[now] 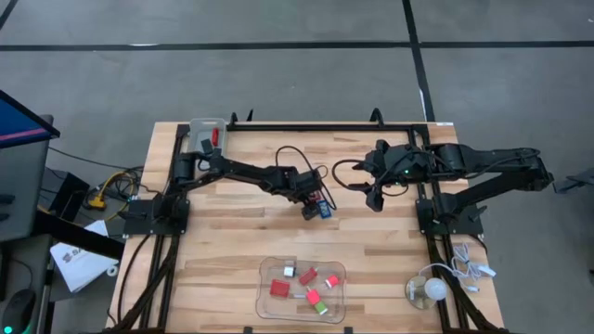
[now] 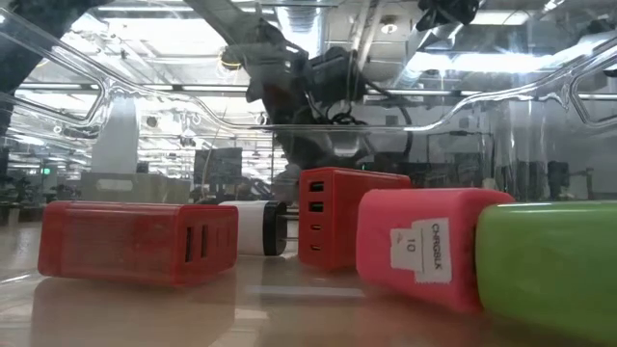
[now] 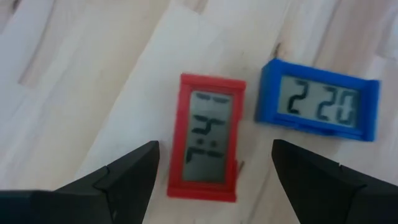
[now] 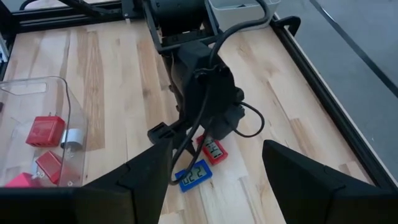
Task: Pick & Place Office items
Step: Put the red digital clock into the gray bin
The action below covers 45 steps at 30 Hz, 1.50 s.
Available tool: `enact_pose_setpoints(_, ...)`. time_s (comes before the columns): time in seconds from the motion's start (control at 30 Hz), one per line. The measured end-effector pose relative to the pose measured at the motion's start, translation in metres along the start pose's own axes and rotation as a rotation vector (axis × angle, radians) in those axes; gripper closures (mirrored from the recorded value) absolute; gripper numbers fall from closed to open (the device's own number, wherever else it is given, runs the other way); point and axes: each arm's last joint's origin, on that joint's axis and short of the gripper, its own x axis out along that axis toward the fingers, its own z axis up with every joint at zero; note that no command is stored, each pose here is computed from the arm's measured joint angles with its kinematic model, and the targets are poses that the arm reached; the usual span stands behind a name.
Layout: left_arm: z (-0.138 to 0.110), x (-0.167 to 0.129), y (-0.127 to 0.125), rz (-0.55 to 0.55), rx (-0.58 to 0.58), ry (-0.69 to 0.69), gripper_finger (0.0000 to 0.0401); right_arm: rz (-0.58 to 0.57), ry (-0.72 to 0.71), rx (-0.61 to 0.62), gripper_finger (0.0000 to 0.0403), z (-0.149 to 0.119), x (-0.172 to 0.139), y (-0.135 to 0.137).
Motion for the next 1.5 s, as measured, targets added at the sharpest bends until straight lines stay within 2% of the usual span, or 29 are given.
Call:
enact_pose_setpoints(0.1,-0.002,0.003,0.001,0.013,0.003,0.016,0.0097,0.0,0.0,0.0,0.0159,0.0,0.0,0.0)
enact_pose_setpoints(0.2,-0.004,0.006,0.001,0.038,0.008,0.024,0.012,0.0,0.0,0.003,0.0159,0.0,0.0,0.0)
enact_pose_setpoints(0.3,-0.005,0.006,0.0,0.06,0.011,0.025,0.016,0.0,0.001,0.004,0.0159,0.0,0.0,0.0)
enact_pose_setpoints(0.47,-0.006,0.006,-0.001,0.068,0.012,0.027,0.0252,0.0,0.002,0.008,0.0159,0.0,0.0,0.0)
enact_pose_setpoints(0.67,-0.006,0.003,-0.001,0.052,0.024,0.038,0.0256,-0.002,0.01,0.006,0.0159,-0.001,0.0,0.0)
enact_pose_setpoints(0.77,-0.004,-0.011,-0.002,0.026,0.049,0.04,0.0256,-0.002,0.01,0.006,0.0159,-0.001,0.0,0.0)
enact_pose_setpoints(0.97,0.014,-0.076,0.001,0.045,0.082,-0.082,0.0256,-0.003,0.015,0.005,0.0159,-0.001,0.0,0.0)
enact_pose_setpoints(1.13,0.012,-0.15,0.025,0.24,0.058,-0.127,0.0256,-0.002,0.015,0.012,0.0159,-0.002,0.0,0.0)
enact_pose_setpoints(1.33,-0.016,-0.229,0.068,0.401,-0.115,-0.053,0.0256,0.012,0.016,0.009,0.0159,-0.002,-0.001,0.003)
enact_pose_setpoints(1.5,-0.063,-0.261,0.085,0.468,-0.242,0.036,0.0256,0.024,0.016,0.001,0.0159,-0.003,-0.002,0.007)
